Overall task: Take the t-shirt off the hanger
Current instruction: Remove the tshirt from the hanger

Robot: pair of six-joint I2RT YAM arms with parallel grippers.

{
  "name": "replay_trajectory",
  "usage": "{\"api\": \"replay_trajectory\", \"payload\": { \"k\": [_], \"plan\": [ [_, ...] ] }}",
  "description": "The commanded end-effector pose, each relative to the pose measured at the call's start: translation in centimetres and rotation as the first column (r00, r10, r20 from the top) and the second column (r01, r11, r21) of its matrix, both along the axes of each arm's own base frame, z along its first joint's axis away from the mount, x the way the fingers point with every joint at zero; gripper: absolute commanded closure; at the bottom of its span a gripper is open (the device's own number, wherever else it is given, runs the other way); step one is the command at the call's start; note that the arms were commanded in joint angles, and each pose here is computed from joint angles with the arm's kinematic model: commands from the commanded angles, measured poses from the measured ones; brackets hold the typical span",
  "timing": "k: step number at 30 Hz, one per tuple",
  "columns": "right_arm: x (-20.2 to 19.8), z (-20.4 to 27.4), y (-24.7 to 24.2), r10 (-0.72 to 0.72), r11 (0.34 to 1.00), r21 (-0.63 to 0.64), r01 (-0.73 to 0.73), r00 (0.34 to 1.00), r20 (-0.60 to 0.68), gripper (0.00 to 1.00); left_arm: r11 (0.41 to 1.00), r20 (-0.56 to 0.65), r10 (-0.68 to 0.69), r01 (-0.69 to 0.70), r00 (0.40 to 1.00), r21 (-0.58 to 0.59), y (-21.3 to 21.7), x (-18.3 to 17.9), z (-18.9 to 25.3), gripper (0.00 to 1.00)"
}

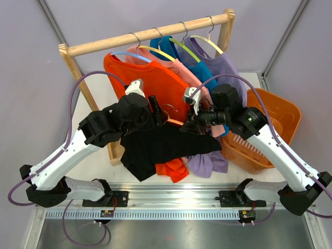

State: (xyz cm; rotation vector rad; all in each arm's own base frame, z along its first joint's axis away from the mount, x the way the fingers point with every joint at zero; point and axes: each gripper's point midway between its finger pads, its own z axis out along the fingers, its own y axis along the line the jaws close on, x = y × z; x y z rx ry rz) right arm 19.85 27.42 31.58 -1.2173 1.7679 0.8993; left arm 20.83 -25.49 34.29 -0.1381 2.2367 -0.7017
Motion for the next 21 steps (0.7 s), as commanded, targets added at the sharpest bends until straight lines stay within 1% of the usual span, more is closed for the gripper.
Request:
{"api": "replay_trajectory", "payload": {
  "k": [1, 9, 14, 21],
  "plan": [
    [0.0, 4.4, 1.1, 0.010, 0.994, 0.112, -0.018, 0.997, 0.074, 1.00, 0.996, 0.049, 0.093, -0.093, 0.994, -0.002, 0.8, 1.3, 0.4, 0.41],
    [-0.6, 5.0, 1.5, 0.037, 0.989, 0.140, -0.043, 0.998, 0.045, 1.00, 0.996, 0.054, 0.088, -0.089, 0.995, 0.004, 0.7, 1.3, -0.6, 0.47],
    [-1.2, 5.4, 1.7, 0.051, 0.986, 0.159, -0.054, 0.999, 0.018, 1.00, 0.993, 0.068, 0.114, -0.115, 0.991, 0.016, 1.0, 1.7, -0.7, 0.57],
    [-1.1, 5.8, 1.6, 0.045, 0.985, 0.167, -0.047, 0.999, 0.020, 1.00, 0.995, 0.085, 0.094, -0.096, 0.992, 0.027, 1.9, 1.2, -0.6, 0.59]
  ]
}}
